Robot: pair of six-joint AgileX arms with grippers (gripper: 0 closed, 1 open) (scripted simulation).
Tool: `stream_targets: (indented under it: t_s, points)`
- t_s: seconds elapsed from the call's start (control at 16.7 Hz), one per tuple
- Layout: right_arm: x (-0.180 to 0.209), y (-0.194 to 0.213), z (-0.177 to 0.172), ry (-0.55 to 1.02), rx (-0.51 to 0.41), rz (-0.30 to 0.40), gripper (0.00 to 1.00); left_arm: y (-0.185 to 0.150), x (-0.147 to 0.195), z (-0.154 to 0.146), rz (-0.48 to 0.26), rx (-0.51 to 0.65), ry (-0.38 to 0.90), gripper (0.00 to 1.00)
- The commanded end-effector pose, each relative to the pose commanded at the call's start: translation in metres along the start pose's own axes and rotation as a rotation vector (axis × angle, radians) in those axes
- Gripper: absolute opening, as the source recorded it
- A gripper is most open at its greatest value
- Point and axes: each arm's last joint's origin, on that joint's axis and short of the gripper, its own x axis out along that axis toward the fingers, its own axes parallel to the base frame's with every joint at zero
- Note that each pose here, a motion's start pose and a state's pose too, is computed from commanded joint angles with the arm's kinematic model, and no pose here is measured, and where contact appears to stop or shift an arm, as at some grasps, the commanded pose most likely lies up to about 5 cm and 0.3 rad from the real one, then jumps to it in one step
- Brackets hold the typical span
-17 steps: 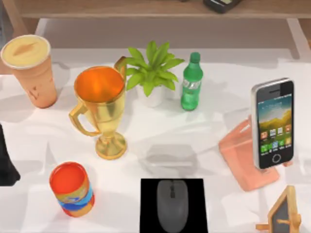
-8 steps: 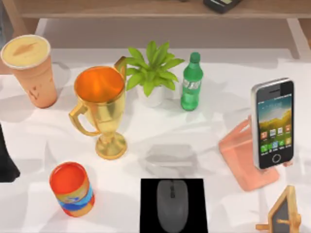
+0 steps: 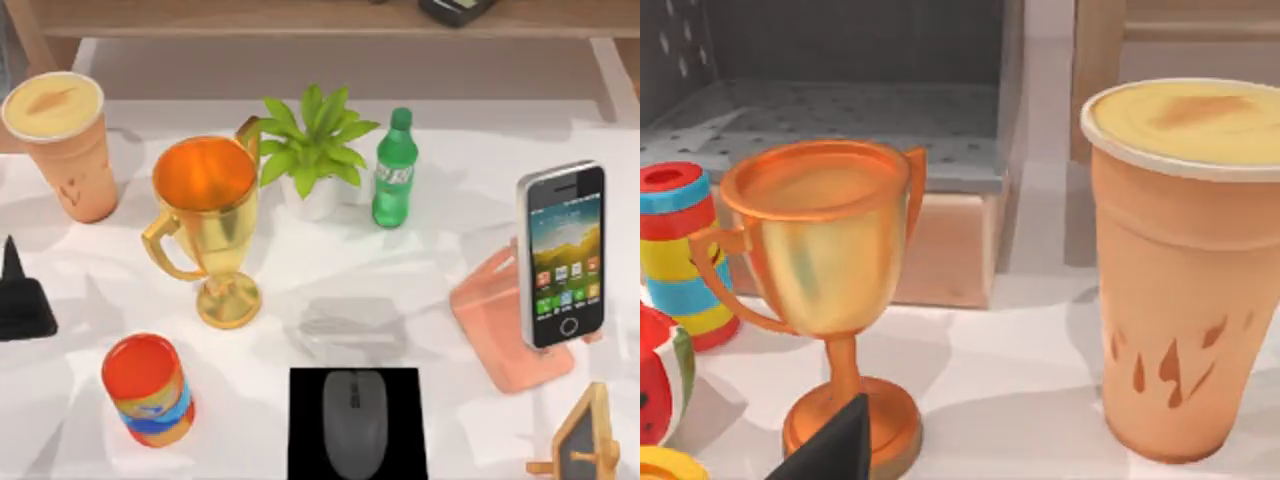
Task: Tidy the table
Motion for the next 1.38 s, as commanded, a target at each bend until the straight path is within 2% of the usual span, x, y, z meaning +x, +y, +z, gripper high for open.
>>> stream_targets:
  t_s: [0.42,0.6,0.84,1.02,1.38]
  points:
    - [0.0,0.0,0.0,0.0,0.0,0.0,1.0,-0.022,0.07,-0.028,-0.05,0.02,0.155,1.0]
    - [0.0,0.0,0.0,0.0,0.0,0.0,1.0,-0.029,0.109,-0.04,-0.084,0.005,0.127,1.0]
    - [0.0,0.0,0.0,0.0,0.0,0.0,1.0,-0.034,0.151,-0.046,-0.135,-0.016,0.022,1.0]
    - [0.0,0.0,0.0,0.0,0.0,0.0,1.0,-0.034,0.164,-0.046,-0.148,-0.021,-0.022,1.0]
    - [0.0,0.0,0.0,0.0,0.0,0.0,1.0,-0.036,0.167,-0.046,-0.149,-0.021,-0.021,1.0]
